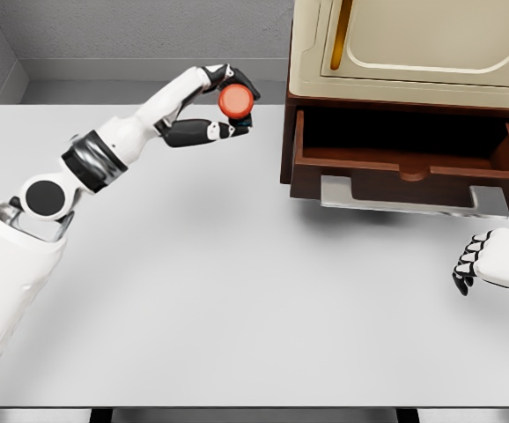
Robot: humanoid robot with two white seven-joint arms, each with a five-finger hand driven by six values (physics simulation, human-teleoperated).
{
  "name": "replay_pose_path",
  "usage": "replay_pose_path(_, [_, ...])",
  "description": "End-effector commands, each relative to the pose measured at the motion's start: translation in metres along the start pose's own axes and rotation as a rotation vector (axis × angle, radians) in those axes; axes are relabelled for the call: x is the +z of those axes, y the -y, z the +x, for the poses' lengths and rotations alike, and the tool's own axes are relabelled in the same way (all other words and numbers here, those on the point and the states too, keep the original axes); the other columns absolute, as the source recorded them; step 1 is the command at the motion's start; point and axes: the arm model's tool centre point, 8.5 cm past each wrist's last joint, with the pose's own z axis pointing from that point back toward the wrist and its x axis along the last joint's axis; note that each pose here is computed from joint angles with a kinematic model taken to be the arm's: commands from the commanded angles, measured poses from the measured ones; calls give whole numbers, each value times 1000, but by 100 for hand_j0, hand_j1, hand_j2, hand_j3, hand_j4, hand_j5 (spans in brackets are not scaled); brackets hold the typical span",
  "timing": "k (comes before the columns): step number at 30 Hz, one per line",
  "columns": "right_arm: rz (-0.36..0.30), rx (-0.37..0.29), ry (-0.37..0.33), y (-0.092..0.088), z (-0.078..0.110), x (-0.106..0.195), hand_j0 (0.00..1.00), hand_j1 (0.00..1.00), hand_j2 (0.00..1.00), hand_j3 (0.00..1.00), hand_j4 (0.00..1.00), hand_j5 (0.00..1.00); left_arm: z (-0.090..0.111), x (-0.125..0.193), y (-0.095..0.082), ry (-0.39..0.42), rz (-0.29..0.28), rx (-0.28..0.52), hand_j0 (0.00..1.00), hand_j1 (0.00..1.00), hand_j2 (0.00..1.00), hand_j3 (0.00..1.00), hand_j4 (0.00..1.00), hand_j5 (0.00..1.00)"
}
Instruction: Put the switch into the drawer with left arm, and close the drawer with right arm
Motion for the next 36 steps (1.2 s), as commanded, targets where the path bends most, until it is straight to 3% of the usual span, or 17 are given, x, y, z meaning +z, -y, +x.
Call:
replay_pose_path(1, [-1, -2, -1, 1, 0, 1, 30, 30, 30, 30, 30, 30, 6, -5, 5, 5, -10, -41, 43, 43, 43, 43, 43, 43])
replay_pose_path(21, [-2, -3, -1, 1, 0, 0, 30, 30, 30, 30, 30, 30, 37, -43, 27, 34, -23, -287, 43, 43, 43, 43, 43, 43])
replay_pose_path(24, [-1, -2, -1, 1, 0, 0, 30, 30, 30, 30, 30, 30, 42, -51, 36, 46, -55, -313, 43, 43, 43, 43, 43, 43])
replay_pose_path(36, [-1, -2, -1, 1, 0, 0, 30, 30, 30, 30, 30, 30, 53, -70, 52, 50, -86, -434, 42, 42, 42, 42, 42, 42])
